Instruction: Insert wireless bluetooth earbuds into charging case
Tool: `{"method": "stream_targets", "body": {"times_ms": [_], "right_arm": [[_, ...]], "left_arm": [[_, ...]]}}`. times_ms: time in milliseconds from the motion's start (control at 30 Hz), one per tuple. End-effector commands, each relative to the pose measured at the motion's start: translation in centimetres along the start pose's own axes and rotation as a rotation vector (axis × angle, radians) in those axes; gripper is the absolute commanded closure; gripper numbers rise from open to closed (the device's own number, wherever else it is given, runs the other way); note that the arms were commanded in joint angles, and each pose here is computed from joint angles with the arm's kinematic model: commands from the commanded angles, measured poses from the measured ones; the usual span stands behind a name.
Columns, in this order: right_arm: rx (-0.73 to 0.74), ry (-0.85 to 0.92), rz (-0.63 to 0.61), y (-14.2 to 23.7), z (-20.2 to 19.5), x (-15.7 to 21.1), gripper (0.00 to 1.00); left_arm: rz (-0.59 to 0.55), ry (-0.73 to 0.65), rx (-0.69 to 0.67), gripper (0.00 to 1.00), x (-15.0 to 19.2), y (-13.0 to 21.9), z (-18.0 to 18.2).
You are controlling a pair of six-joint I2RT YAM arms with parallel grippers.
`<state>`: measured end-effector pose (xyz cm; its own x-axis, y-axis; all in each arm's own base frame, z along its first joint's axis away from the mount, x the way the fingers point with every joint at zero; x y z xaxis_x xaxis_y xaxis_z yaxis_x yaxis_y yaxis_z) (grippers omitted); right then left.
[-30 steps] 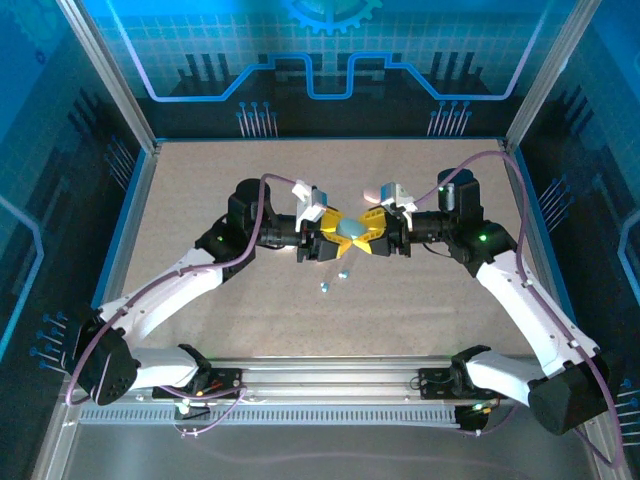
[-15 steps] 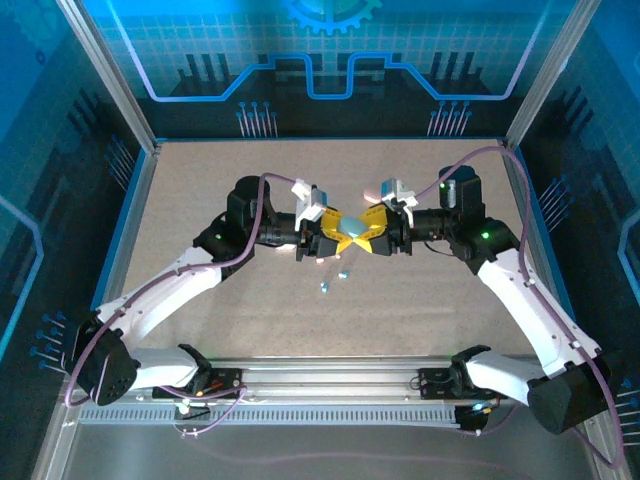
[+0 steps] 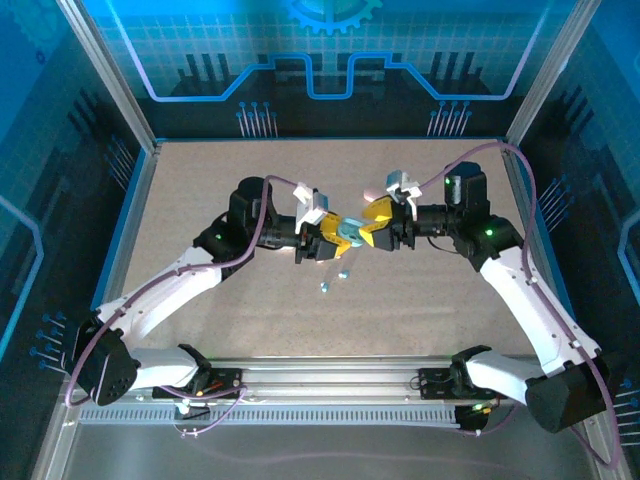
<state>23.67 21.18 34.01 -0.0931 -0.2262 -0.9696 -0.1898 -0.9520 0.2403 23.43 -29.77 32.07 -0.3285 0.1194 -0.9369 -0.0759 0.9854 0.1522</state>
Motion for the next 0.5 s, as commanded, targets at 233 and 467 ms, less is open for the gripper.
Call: {"method": "stream_targets", "body": {"times_ms": [233,467], "right_arm": [[0.068,0.071,0.0,-0.1,-0.5,-0.8,0.59],[0.057,0.108,0.033,-0.9,-0.3,-0.5,0.65]], "left_arm": [[-0.001,-0.021,0.046,0.7,-0.3,0.2,-1.1],[-0.005,-0.02,0.048,0.69,-0.5,0.1,-1.1]]}}
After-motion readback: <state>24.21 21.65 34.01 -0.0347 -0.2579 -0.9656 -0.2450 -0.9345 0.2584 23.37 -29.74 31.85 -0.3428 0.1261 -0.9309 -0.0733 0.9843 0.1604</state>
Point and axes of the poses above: each hand's point on the last joint's axis, 136 mm out from that joint toward the fingers, its own y axis back along the fingers, its own z axis along the line the jaws close on, x = y × z, the point moved 2 cm from there along y, back along the fingers, and after that the axes turned 9 degrees about y, right-handed, at the moved point
